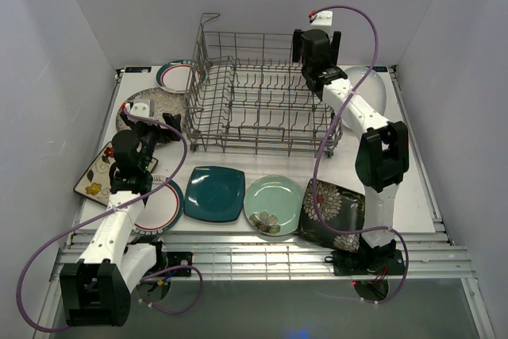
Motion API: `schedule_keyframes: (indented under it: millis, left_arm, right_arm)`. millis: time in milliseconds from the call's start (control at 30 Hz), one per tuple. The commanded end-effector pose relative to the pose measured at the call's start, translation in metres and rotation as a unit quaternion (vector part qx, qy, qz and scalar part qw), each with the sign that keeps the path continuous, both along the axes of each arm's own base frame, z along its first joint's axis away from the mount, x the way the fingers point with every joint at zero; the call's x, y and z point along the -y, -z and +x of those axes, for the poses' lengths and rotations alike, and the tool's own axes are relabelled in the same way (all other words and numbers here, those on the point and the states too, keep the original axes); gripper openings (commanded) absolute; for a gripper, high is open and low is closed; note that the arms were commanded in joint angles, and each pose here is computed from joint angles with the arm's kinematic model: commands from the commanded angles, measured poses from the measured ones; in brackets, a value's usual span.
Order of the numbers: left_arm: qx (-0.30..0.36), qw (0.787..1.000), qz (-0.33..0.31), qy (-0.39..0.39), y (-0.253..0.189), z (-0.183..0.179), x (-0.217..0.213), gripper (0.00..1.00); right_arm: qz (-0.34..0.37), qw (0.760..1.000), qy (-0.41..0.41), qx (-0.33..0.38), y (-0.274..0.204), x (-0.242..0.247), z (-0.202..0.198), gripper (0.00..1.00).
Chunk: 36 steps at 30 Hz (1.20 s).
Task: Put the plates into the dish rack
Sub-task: Insert the plate into the dish rack, then pick up the plate from the corner of the board.
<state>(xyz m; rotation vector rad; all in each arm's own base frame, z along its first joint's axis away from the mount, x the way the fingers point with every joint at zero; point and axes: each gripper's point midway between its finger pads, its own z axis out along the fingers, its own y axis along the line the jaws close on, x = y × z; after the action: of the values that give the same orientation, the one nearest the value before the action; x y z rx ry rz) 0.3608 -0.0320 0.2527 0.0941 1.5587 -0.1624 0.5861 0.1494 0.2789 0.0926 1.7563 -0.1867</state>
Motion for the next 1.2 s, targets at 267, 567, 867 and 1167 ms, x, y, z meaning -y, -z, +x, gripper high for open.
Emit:
schedule_keyframes:
  millis: [267, 567, 867, 1167]
  left_arm:
    - [0.032, 0.999, 0.005, 0.005, -0.020, -0.006, 0.000, 0.98]
    - [0.032, 0.999, 0.005, 0.005, -0.020, -0.007, 0.000, 0.98]
    - [0.025, 1.000, 0.007, -0.001, -0.015, -0.004, -0.002, 0.98]
    - [0.025, 1.000, -0.001, 0.005, -0.019, -0.006, 0.001, 0.98]
  right_arm:
    - [0.129, 0.978, 0.119, 0.115, -0.082, 0.056, -0.039, 0.90]
    - [0.219, 0.962, 0.112, 0.119, -0.071, 0.092, -0.107, 0.90]
    - [0.295, 0.945, 0.108, 0.094, -0.023, 0.120, -0.172, 0.90]
    - [0.305, 0.947, 0.072, 0.062, 0.012, 0.119, -0.218, 0.90]
